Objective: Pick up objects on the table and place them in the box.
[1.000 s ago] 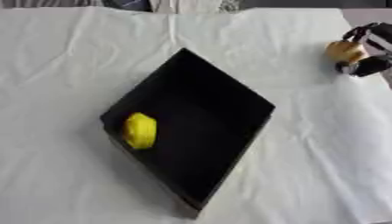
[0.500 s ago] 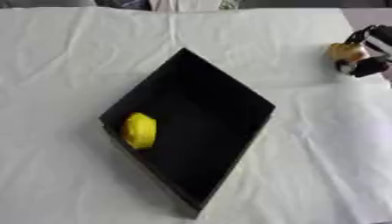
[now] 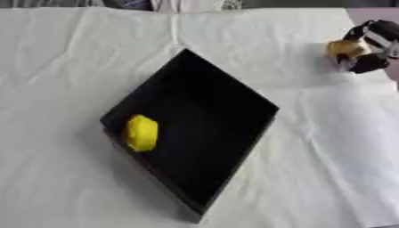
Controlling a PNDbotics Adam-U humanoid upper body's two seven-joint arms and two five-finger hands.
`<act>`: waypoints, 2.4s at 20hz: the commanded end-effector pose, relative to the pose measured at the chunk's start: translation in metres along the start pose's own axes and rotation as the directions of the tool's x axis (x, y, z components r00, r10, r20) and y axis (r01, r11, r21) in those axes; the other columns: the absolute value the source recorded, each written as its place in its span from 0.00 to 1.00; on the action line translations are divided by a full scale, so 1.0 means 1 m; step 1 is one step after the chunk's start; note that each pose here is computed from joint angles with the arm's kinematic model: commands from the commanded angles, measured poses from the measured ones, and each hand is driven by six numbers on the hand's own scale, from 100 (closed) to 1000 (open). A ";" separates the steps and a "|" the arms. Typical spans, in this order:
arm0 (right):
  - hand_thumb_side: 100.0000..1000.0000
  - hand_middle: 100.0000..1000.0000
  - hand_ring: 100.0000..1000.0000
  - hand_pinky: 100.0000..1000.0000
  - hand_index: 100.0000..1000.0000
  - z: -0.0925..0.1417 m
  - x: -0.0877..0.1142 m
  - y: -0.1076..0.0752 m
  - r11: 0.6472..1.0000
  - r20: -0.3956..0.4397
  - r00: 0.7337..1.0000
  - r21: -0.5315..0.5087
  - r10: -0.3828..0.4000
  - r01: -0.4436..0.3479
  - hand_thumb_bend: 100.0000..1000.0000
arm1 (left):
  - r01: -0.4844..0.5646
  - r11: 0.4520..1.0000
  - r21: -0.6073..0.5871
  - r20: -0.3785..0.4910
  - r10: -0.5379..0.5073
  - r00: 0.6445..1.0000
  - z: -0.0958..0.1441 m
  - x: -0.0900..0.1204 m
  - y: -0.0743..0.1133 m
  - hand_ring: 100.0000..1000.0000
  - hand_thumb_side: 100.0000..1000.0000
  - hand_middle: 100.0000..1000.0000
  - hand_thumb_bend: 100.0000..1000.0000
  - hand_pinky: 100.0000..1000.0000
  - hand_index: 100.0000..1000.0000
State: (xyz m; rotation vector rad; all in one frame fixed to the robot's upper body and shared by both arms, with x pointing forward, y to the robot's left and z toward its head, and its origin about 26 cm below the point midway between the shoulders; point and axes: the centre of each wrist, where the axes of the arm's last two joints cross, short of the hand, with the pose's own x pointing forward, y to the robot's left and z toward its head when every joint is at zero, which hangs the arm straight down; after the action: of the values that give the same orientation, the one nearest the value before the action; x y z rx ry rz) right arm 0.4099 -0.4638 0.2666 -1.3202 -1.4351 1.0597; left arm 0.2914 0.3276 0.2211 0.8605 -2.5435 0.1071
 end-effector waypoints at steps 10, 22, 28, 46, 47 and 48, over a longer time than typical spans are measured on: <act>0.04 0.32 0.77 0.78 0.53 0.015 0.036 -0.083 0.967 0.266 0.960 -0.255 0.089 -0.019 0.00 | 0.003 1.000 -0.005 0.041 -0.003 0.999 -0.009 0.006 0.003 0.76 0.46 0.73 0.32 0.82 0.86; 0.03 0.33 0.73 0.75 0.53 0.010 0.185 -0.084 0.962 0.791 0.589 -0.260 0.163 0.084 0.01 | -0.004 1.000 -0.012 0.046 0.004 0.999 -0.010 0.007 0.002 0.76 0.46 0.73 0.32 0.82 0.86; 0.05 0.34 0.71 0.75 0.54 0.032 0.238 -0.074 0.975 0.901 0.397 -0.213 0.174 0.057 0.00 | -0.007 1.000 -0.013 0.044 0.007 0.999 -0.010 0.007 0.001 0.76 0.46 0.73 0.32 0.82 0.86; 0.09 0.35 0.72 0.76 0.55 0.093 0.297 -0.057 0.996 0.937 0.344 -0.037 0.062 -0.078 0.00 | -0.015 1.000 -0.017 0.029 0.016 0.999 -0.006 0.006 0.000 0.76 0.47 0.73 0.31 0.82 0.86; 0.10 0.36 0.72 0.76 0.56 0.093 0.297 -0.057 0.995 0.937 0.344 -0.034 0.064 -0.091 0.00 | -0.015 1.000 -0.017 0.029 0.016 0.999 -0.006 0.006 0.000 0.76 0.47 0.73 0.31 0.82 0.86; 0.10 0.36 0.72 0.75 0.56 0.093 0.297 -0.056 0.994 0.936 0.345 -0.033 0.067 -0.105 0.00 | -0.015 1.000 -0.017 0.028 0.016 0.999 -0.006 0.006 0.000 0.76 0.47 0.73 0.31 0.82 0.86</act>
State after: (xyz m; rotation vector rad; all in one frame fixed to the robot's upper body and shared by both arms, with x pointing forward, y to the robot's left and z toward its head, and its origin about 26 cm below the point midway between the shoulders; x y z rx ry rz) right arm 0.3008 -0.1731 0.3094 -0.6347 -2.1498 2.1048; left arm 0.2923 0.3254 0.2224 0.8373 -2.5485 0.0928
